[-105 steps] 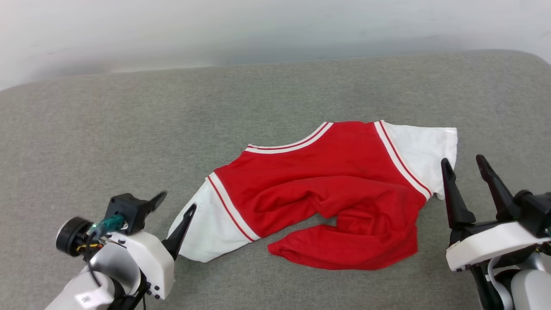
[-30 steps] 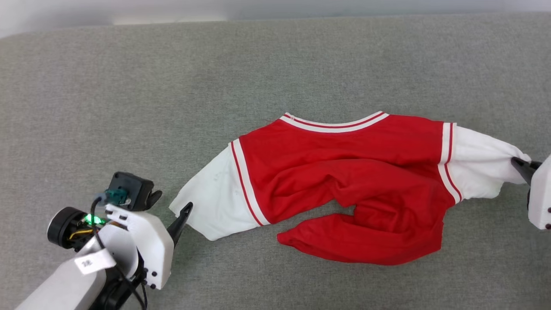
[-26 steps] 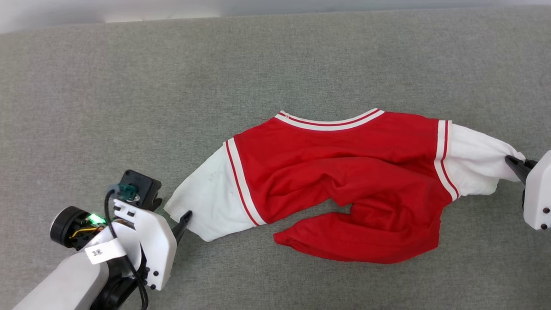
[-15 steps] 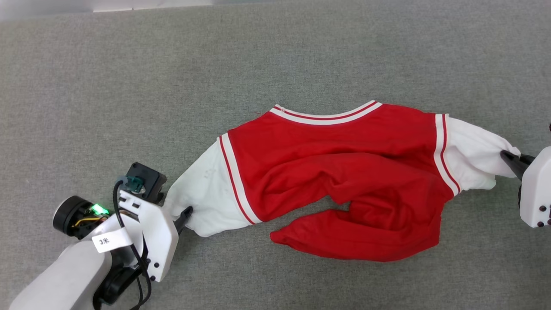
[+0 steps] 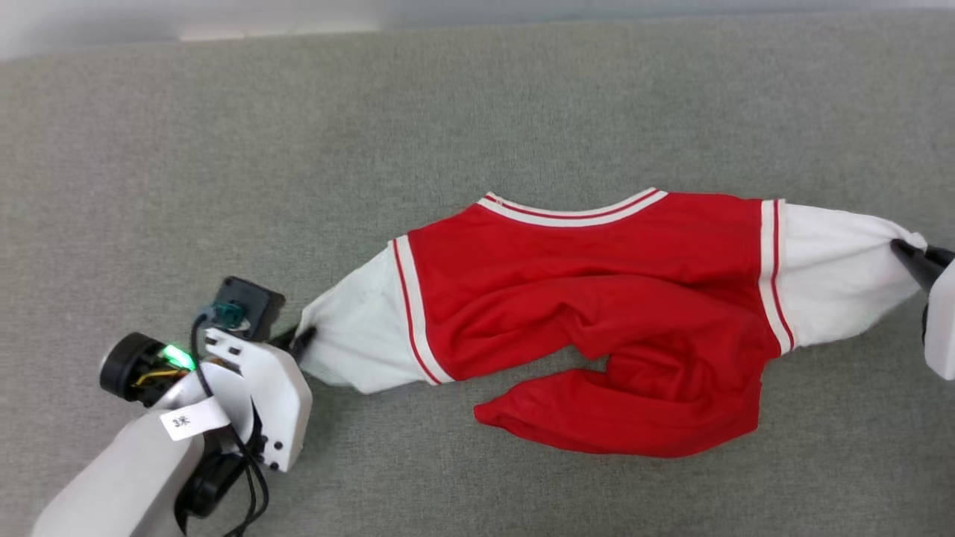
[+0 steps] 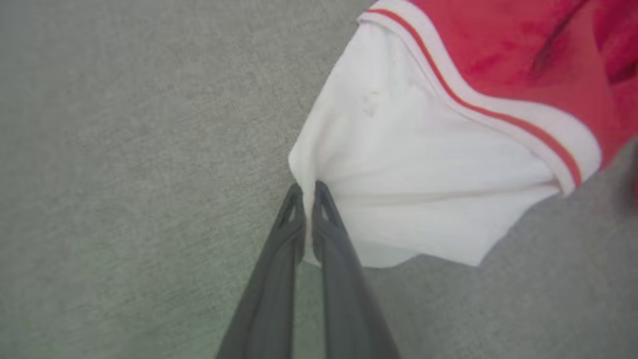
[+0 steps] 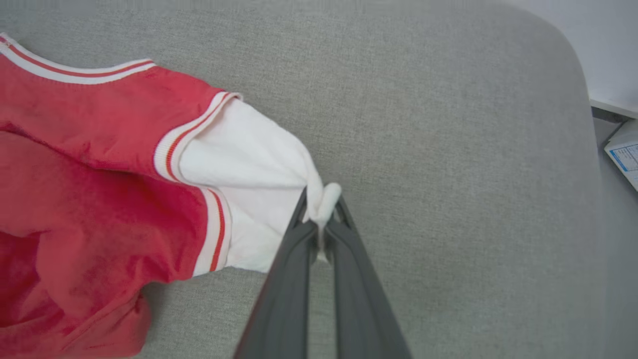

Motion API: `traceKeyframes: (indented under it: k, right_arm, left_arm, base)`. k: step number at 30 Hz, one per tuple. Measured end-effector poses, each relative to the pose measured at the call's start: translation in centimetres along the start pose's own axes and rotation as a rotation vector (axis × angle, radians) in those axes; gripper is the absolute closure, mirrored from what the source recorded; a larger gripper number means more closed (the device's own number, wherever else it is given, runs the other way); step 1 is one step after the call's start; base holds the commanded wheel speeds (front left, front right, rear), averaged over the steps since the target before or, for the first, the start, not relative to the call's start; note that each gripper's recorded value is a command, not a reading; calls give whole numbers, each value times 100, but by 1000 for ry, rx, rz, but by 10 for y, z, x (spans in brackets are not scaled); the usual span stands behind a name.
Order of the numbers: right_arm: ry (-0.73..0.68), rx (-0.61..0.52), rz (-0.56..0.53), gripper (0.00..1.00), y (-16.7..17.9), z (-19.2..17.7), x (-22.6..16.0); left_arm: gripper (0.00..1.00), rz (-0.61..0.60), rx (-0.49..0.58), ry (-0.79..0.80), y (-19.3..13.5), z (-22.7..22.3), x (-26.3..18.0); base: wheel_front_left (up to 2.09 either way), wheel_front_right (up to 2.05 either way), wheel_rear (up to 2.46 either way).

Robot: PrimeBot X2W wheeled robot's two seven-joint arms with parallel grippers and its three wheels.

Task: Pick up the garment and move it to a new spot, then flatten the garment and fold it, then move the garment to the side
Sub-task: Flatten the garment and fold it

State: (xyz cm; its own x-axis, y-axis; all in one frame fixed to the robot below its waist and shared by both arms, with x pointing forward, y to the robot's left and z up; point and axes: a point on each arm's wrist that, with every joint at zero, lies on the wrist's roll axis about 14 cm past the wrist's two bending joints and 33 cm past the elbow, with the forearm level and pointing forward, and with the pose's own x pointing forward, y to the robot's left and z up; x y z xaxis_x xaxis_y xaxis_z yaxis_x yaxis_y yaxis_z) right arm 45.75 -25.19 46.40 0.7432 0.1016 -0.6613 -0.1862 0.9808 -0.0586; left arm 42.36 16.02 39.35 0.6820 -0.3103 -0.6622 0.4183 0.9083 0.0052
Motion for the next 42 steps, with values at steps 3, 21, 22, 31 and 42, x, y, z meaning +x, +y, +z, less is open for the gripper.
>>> traceKeyframes:
  k: [3, 21, 22, 31, 42]
  right_arm:
    - [-59, -6, -7, 100, -2, 16, -12]
    - [-651, -190, -102, 100, 0, 157, -146]
    - [-686, -201, -111, 100, 0, 164, -155]
    - [-938, -261, -163, 100, 5, 213, -220]
    - [-1055, -209, -147, 100, 2, 250, -219]
  left_arm:
    - [100, 44, 8, -124, 9, 29, -15]
    - [100, 257, 216, -914, 21, 210, -197]
    - [100, 270, 244, -938, 21, 215, -206]
    - [100, 353, 331, -1180, 23, 265, -279]
    - [100, 372, 310, -1312, 39, 307, -306]
  base:
    - [0, 0, 0]
    - [0, 0, 0]
    - [0, 0, 0]
    - [0, 0, 0]
    - [0, 0, 0]
